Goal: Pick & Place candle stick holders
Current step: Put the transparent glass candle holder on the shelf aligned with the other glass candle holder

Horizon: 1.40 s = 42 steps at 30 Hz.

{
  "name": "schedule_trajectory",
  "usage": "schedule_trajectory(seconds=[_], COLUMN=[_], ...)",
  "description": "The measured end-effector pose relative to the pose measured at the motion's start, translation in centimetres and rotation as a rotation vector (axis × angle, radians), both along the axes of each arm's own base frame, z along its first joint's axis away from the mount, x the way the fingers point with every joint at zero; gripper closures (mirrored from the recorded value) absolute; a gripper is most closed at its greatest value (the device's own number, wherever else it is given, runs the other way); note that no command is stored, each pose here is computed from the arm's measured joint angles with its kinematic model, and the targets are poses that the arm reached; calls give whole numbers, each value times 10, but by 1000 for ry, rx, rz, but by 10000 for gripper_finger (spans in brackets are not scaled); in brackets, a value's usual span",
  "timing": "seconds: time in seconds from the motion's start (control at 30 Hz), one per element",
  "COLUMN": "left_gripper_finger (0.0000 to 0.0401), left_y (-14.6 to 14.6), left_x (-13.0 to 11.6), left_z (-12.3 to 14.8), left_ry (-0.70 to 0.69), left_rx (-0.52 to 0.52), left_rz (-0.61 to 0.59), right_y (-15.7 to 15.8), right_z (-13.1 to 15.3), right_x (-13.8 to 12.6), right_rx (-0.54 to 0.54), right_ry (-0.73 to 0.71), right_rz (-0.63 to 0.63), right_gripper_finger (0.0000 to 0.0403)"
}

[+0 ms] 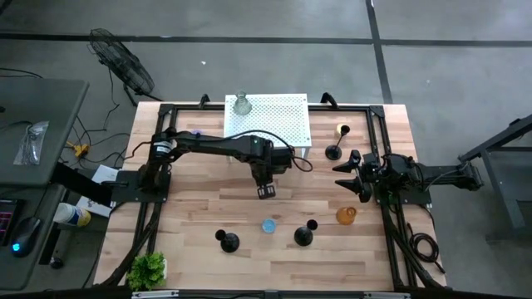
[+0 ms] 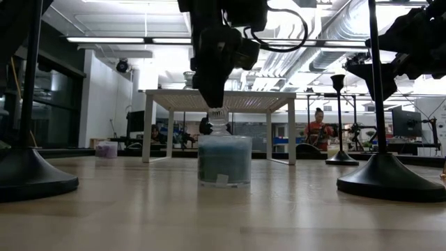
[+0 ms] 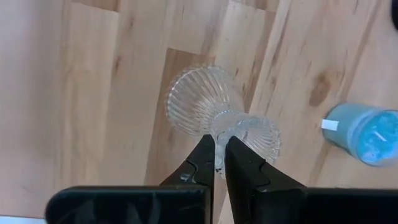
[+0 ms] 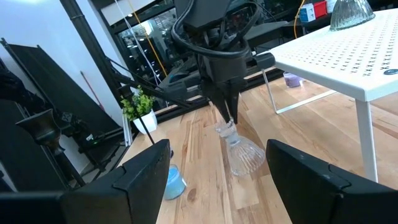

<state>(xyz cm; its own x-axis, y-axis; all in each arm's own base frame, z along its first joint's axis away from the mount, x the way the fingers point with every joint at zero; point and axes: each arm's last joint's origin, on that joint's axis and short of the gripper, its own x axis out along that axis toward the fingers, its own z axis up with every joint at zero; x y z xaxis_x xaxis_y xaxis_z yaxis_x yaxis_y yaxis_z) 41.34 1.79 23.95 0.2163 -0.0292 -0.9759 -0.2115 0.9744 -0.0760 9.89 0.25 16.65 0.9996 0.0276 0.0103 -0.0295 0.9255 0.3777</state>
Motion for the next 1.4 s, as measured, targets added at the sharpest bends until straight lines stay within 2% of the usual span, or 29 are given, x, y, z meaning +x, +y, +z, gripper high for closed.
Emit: schedule_trajectory(seconds=[0.1, 0.33, 0.47, 0.8, 1.0, 1.23, 1.4], left_gripper_finger=[379, 298, 273, 269, 268, 268, 268], left_y=[1, 2, 3, 2, -3, -33, -61], left_x=[1, 1, 1, -2, -12, -30, -47], left_z=[-1, -4, -3, 4, 28, 56, 55], left_ry=[-10, 4, 2, -7, -55, -132, -278], left_rx=[28, 83, 87, 86, 121, 210, 196], left_rz=[-12, -39, -38, -32, 20, 137, 219], right_y=[0, 0, 0, 0, 0, 0, 0], right_z=[0, 0, 0, 0, 0, 0, 0], right_x=[0, 0, 0, 0, 0, 0, 0], right_rx=[0, 0, 0, 0, 0, 0, 0], right_ry=[0, 0, 0, 0, 0, 1, 1], right_rz=[0, 0, 0, 0, 0, 0, 0], right_gripper_finger=[143, 143, 143, 143, 143, 143, 143])
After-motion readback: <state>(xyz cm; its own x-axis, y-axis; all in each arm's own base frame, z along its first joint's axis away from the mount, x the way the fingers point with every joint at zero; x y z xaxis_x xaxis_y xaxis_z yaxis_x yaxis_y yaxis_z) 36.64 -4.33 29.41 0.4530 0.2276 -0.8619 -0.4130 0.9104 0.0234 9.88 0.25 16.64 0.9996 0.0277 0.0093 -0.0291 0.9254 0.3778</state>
